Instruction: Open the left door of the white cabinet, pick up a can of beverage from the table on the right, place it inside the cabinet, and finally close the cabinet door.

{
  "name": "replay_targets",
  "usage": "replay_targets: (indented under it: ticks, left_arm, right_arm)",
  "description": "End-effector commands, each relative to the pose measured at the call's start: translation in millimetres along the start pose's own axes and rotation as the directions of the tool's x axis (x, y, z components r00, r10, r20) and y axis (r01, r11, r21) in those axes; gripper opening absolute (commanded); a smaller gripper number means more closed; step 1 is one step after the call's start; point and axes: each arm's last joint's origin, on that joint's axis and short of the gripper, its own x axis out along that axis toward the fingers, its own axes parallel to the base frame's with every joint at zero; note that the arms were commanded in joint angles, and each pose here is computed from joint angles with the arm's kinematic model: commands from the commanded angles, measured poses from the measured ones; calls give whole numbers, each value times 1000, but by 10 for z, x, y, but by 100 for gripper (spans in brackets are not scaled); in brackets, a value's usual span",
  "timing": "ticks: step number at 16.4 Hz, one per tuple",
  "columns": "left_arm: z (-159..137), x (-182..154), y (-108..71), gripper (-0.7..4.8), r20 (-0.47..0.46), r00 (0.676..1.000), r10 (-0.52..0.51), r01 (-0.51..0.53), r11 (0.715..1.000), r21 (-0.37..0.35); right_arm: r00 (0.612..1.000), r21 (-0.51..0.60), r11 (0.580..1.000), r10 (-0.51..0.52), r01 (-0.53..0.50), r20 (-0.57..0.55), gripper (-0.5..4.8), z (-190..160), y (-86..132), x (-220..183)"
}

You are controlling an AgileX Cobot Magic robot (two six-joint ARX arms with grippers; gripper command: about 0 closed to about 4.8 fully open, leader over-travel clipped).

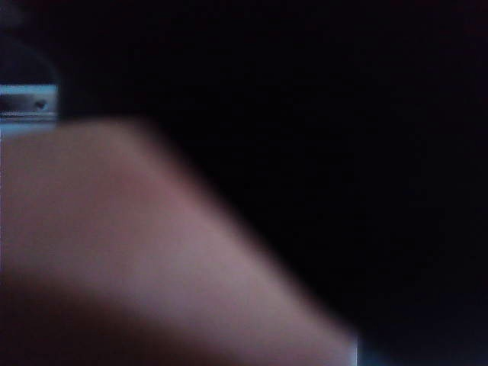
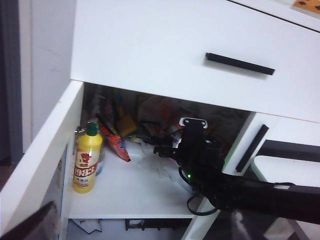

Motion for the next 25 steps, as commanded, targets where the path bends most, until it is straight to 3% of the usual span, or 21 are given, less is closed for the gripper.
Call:
replay_targets:
  ticks: [1,2,4,5,9,15,17,18,19,21,22,23,24,25]
  left_arm:
    - [32,-1,-3,479,26,1000,7,-6,1000,-12]
    - [39,-2,-4,479,33,999,5,-5,1000,-16]
    - [44,-1,-5,479,37,999,4,-4,1000,-19]
    - [44,-1,-5,479,37,999,5,-4,1000,-19]
    - [44,-2,-4,479,38,999,7,-6,1000,-19]
    - [45,-2,-2,479,40,999,15,-14,1000,-19]
    - [43,-1,2,479,40,999,28,-27,999,-18]
    - [40,-1,3,479,38,999,31,-30,999,-17]
    - [42,-1,7,479,41,998,43,-42,999,-18]
    - [58,-3,8,479,58,997,55,-53,998,-27]
    - [74,-4,10,479,75,995,68,-65,997,-36]
    - [90,-5,7,479,90,994,66,-62,997,-45]
    - [112,-7,4,479,109,992,65,-59,997,-53]
    - [133,-10,2,479,129,989,67,-60,996,-62]
  right_arm:
    - [999,6,1000,-24,24,40,287,165,38,-4]
    - [999,6,1000,-24,24,41,339,167,38,-4]
    - [999,6,1000,-23,23,40,355,165,38,-4]
    - [999,6,1000,-23,23,41,398,167,40,-5]
    - [999,11,1000,-19,19,41,468,167,45,-8]
    - [999,20,1000,-14,13,46,468,171,52,-12]
    - [994,63,995,78,-83,74,463,205,82,-15]
    - [987,131,982,121,-134,103,449,233,103,-24]
    - [971,226,950,185,-216,151,402,293,145,-45]
    - [916,356,852,299,-383,268,289,466,245,-112]
    - [888,405,796,353,-450,295,118,526,325,-165]
    - [856,429,742,418,-515,305,21,581,411,-219]
    - [843,495,683,442,-537,306,-6,615,500,-278]
    - [830,515,653,467,-555,303,-6,629,631,-368]
